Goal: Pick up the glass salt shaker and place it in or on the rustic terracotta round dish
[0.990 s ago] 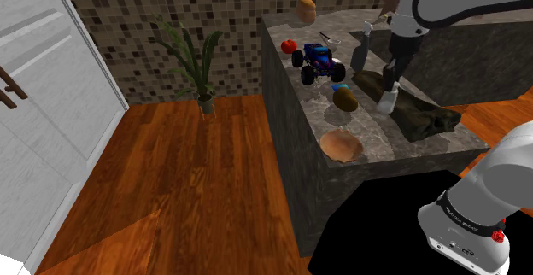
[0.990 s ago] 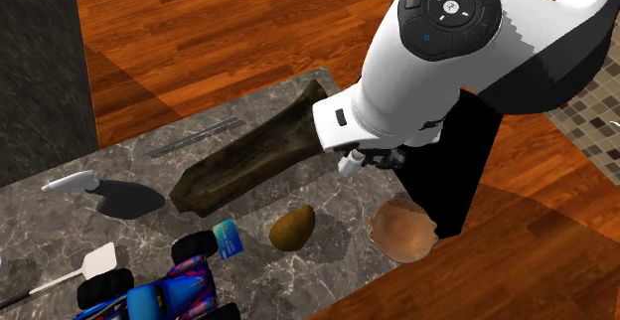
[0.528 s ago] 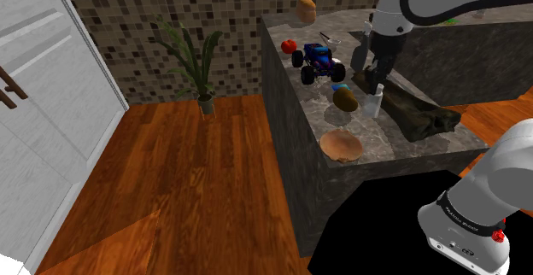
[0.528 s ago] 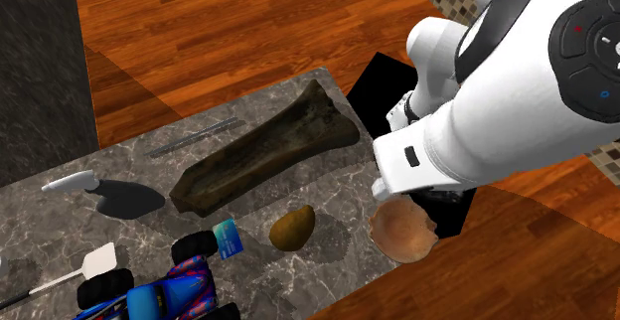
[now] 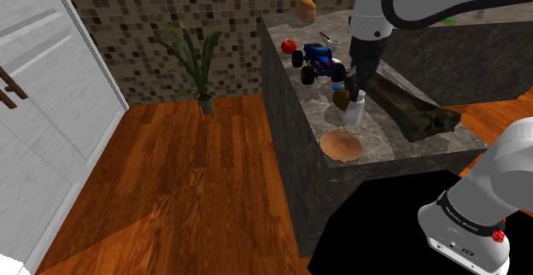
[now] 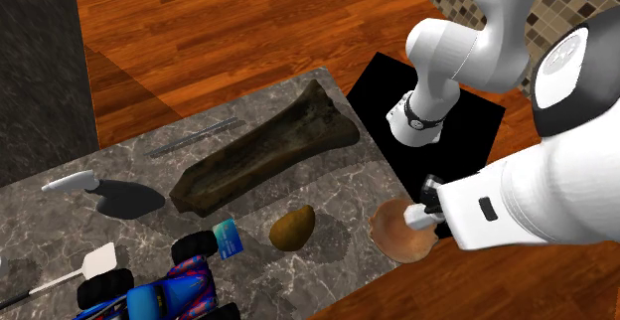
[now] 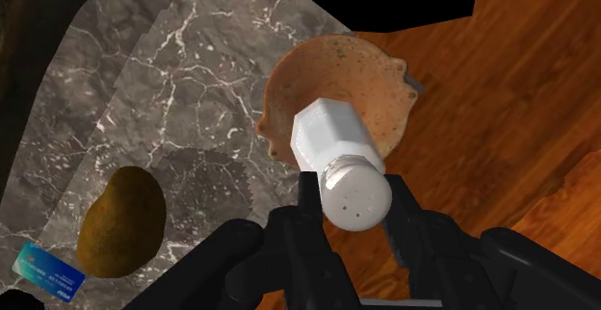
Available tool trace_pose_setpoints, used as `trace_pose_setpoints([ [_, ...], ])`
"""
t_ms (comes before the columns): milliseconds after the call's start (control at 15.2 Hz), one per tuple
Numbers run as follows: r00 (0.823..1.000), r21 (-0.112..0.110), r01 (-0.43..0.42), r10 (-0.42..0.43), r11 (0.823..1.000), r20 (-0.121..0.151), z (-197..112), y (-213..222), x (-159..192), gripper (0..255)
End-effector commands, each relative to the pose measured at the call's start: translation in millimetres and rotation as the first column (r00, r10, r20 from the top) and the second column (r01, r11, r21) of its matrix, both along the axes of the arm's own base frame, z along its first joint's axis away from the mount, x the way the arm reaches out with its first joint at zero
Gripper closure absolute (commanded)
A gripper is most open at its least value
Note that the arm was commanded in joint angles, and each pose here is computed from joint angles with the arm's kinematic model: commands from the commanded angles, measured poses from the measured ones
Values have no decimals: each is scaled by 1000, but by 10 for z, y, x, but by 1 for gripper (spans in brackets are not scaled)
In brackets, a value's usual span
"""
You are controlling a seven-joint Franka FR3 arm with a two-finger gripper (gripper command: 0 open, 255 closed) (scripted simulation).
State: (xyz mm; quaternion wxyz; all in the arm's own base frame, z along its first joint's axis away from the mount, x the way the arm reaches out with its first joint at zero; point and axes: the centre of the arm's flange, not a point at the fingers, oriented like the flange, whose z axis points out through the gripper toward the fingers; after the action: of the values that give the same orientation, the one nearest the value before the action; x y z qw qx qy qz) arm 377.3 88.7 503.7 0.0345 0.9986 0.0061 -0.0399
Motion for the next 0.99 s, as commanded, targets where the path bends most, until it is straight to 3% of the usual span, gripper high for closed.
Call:
trace_pose_setpoints([
  [0, 1000, 0, 1, -1, 1000, 0, -93, 22, -1, 255],
  [924, 1000, 0, 1, -1, 1000, 0, -832, 22, -1, 255],
])
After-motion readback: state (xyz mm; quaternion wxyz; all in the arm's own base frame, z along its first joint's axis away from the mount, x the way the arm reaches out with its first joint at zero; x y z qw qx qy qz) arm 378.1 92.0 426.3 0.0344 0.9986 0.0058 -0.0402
